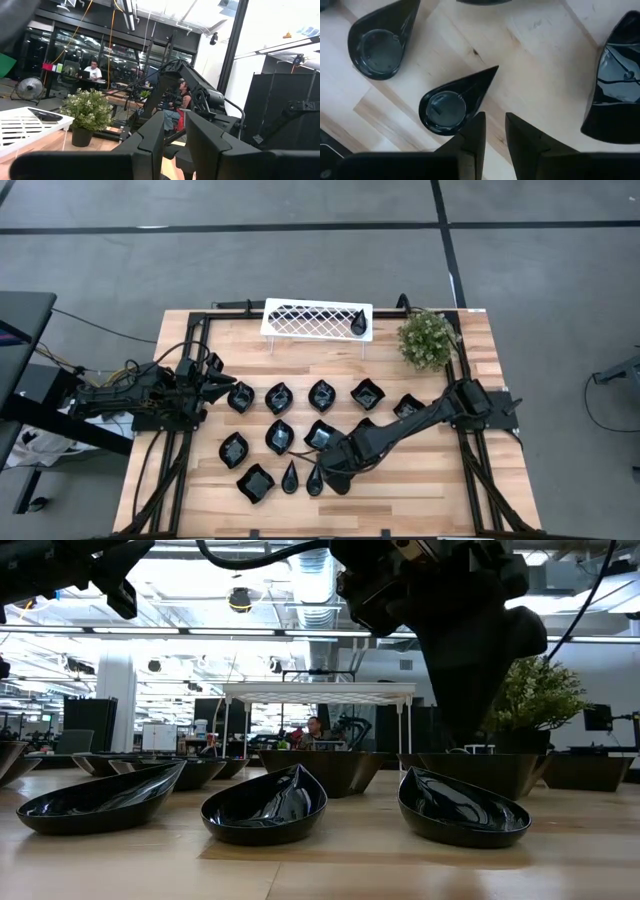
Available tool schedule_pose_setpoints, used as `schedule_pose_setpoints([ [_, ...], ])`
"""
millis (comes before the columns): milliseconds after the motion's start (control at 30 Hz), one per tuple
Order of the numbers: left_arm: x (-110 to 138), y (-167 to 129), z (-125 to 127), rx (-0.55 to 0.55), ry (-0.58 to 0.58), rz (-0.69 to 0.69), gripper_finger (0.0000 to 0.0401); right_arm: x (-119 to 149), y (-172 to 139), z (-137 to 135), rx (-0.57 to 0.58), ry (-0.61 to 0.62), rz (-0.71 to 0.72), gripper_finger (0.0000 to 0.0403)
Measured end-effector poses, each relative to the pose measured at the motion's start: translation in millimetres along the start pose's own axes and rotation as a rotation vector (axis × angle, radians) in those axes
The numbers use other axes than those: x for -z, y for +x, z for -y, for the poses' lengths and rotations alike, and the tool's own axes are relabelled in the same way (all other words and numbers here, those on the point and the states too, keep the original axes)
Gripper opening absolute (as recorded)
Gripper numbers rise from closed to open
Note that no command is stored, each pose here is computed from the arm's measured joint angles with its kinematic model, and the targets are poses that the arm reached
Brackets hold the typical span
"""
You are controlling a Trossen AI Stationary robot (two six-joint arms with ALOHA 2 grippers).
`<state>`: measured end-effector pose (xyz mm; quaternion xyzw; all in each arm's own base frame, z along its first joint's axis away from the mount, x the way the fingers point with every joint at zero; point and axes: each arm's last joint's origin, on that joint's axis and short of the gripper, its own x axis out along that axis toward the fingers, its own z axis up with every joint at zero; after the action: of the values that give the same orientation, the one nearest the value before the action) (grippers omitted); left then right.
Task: Pick & Place Mini shaped plates
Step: Stack the black drop shaped plate on top of the black drop shaped plate on the shelf
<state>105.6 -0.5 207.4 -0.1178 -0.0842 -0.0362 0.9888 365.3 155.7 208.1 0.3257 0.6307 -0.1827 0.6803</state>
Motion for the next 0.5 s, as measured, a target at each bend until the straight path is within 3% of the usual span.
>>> schedule_pose_setpoints([
  [500,0.0,0.0,0.0,0.0,0.0,0.0,0.0082,3.2,6.4,-5.9,-0.054,0.049,0.036,0.0069],
])
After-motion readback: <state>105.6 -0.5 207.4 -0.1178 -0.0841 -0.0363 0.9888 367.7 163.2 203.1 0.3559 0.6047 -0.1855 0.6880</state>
